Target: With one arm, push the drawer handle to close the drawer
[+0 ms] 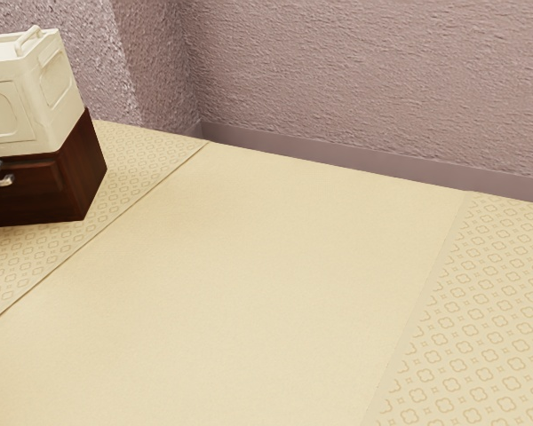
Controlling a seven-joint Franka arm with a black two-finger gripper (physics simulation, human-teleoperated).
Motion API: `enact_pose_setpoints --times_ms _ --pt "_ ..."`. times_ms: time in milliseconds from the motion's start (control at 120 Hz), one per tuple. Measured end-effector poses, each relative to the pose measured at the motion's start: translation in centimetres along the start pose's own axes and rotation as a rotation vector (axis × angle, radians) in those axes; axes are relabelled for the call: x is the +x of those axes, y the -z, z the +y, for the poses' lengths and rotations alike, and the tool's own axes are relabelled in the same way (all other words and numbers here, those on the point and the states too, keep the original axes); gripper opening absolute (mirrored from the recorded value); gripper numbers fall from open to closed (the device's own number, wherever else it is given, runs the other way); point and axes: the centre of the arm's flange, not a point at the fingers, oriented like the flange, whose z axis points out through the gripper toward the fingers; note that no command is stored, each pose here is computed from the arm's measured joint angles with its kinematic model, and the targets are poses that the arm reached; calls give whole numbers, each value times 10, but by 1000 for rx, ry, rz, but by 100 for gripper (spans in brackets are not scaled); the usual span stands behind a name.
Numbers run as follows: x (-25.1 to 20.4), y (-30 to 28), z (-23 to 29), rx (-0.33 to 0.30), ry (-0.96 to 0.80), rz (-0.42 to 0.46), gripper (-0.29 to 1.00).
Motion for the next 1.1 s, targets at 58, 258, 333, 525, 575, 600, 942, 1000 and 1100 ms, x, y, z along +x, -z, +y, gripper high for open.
enact_pose_setpoints --times_ms 58,258,333,525,575,600,942,1000,1100 --pt "2 0 2 -3 1 4 -8" --pt "8 -1 2 -9 10 17 -8" --pt "11 -2 3 -11 10 22 -8" --pt "15 -4 5 -14 14 29 -8" --pt "16 -4 5 -14 15 32 -8" --pt "17 -4 5 -14 15 35 -8" --pt "22 -5 2 -20 32 52 -9" --pt "22 -6 0 -17 35 54 -8" --pt "22 -7 -1 -16 39 53 -9"
